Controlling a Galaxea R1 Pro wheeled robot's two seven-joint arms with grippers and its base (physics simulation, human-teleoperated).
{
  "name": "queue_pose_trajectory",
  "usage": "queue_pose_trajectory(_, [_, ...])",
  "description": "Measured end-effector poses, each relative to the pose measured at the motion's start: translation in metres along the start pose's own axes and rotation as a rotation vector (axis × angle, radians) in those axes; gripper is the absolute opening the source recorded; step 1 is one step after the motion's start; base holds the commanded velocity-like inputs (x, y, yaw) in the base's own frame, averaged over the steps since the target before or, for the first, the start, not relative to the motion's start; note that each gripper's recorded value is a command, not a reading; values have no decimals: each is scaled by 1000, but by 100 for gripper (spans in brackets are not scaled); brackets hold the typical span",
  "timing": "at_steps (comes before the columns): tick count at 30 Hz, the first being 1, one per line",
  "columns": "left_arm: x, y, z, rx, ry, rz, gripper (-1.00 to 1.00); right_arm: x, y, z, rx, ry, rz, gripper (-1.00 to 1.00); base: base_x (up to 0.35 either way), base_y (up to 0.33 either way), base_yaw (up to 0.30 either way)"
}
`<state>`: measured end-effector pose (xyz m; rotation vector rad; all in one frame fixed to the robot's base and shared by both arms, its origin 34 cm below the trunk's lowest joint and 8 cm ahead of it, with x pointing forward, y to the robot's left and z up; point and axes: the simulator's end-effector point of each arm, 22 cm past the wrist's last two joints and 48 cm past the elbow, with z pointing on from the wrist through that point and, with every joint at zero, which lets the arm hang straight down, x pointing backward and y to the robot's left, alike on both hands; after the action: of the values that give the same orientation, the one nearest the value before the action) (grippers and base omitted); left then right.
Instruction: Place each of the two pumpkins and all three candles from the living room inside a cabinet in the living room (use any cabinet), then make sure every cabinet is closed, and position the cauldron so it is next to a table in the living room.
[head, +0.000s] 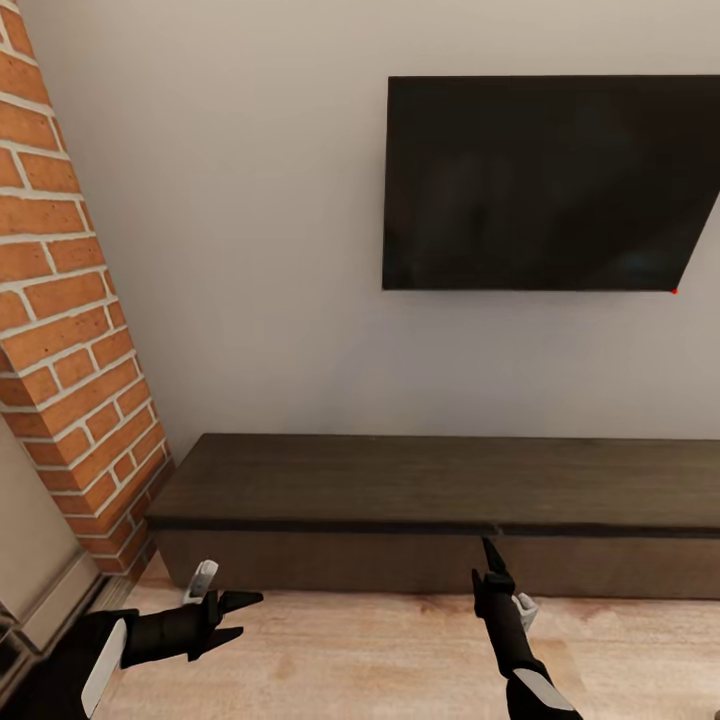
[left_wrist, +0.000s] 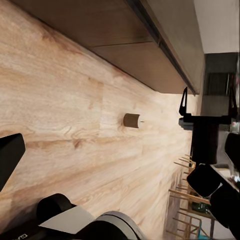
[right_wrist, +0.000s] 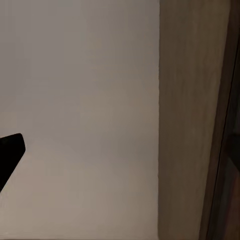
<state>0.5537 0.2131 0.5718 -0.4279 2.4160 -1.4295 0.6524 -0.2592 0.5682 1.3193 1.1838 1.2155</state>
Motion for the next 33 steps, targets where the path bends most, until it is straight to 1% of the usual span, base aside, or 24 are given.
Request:
queue_pose_trajectory(1, [0, -3, 1, 21, -1, -1, 100, 1, -1, 0, -3, 2, -3, 100, 0, 0, 0])
queue_pose_trajectory(3, [1, -3, 2, 39, -2, -1, 100, 2, -5, -1, -6, 7, -8, 100, 0, 0, 0])
queue_pose_trajectory(11, [6, 9, 9, 53, -1, -1, 100, 2, -19, -3, -20, 10, -6, 100, 0, 0, 0])
queue_pose_trajectory(13, [8, 13, 11, 54, -1, -1, 100, 2, -16, -4, -51, 9, -6, 100, 0, 0, 0])
queue_pose_trajectory(15, [9, 16, 12, 54, -1, -1, 100, 2, -9, -6, -105, 10, -6, 100, 0, 0, 0])
queue_pose_trajectory(18, [11, 22, 15, 54, -1, -1, 100, 1, -8, -8, -137, 9, -4, 100, 0, 0, 0])
queue_pose_trajectory(23, [14, 31, 19, 55, -1, -1, 100, 1, -18, -10, -144, 12, 3, 100, 0, 0, 0])
queue_pose_trajectory(33, [21, 51, 28, 55, 0, -1, 100, -1, -41, -14, -137, 11, 3, 100, 0, 0, 0])
